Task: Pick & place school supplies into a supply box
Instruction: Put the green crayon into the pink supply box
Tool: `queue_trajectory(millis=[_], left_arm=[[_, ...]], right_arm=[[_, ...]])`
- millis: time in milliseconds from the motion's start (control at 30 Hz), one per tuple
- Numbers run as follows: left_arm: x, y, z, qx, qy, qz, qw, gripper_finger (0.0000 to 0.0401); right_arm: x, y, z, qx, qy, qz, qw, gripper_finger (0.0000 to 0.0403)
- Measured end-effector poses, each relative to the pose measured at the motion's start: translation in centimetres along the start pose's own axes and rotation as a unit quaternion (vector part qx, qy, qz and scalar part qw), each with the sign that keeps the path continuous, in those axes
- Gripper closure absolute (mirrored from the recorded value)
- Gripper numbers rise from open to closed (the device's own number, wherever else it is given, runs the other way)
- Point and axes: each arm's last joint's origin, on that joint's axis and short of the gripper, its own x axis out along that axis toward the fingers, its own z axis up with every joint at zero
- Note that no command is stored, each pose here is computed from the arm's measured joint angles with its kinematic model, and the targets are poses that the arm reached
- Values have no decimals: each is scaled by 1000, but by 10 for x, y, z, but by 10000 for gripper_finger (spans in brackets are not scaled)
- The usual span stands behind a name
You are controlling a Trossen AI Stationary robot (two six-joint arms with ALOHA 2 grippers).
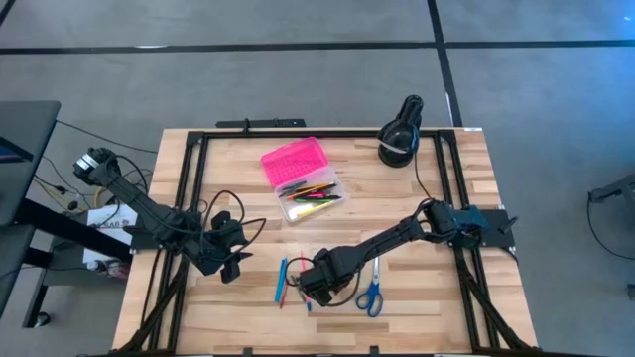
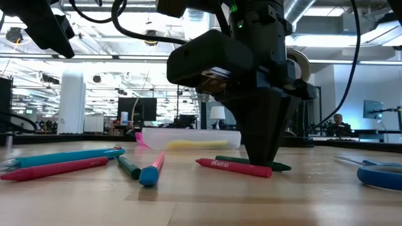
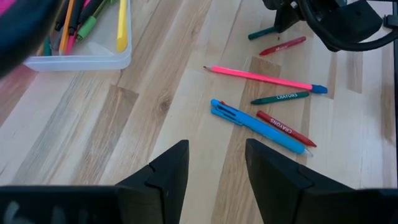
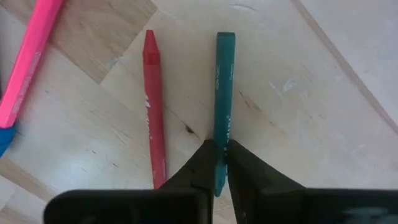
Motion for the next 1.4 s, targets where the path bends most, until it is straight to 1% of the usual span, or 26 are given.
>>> queue_trajectory(millis=[200, 333, 367, 433, 567, 667, 767, 867, 967, 1133, 1233, 1400], left_arm=[[0, 0, 0, 2, -3, 2, 1000, 248], [0, 0, 0, 8, -8, 8, 1000, 248], [0, 1, 1, 8, -11, 10, 1000, 248], [0, 1, 1, 10, -13, 12, 1000, 248], [0, 1, 1, 17, -14, 13, 1000, 248], [0, 1, 1, 21, -18, 16, 999, 248], [0, 1, 1, 26, -22, 20, 999, 248], [0, 1, 1, 28, -22, 21, 999, 248], [0, 1, 2, 32, -26, 25, 999, 248], [0, 2, 2, 48, -31, 31, 998, 248], [0, 2, 2, 55, -33, 37, 997, 248], [0, 2, 2, 73, -30, 35, 996, 248]], right_arm=[[0, 0, 0, -9, -2, 0, 1000, 398], [-4, 1, 1, -13, -5, 2, 1000, 394], [-6, 1, 1, -15, -6, 0, 1000, 393], [-9, -1, 2, -23, -10, -21, 999, 394], [-21, -2, 7, -27, -20, -30, 999, 399], [-33, -3, 10, -46, -13, -37, 998, 400], [-48, -5, 18, -59, -26, -37, 997, 398], [-67, -9, 32, -73, -49, -38, 995, 398], [-86, -15, 47, -101, -75, -41, 991, 399], [-113, -33, 82, -155, -126, -43, 979, 399], [-119, -50, 108, -186, -141, -50, 971, 400], [-121, -83, 145, -240, -143, -63, 958, 396]])
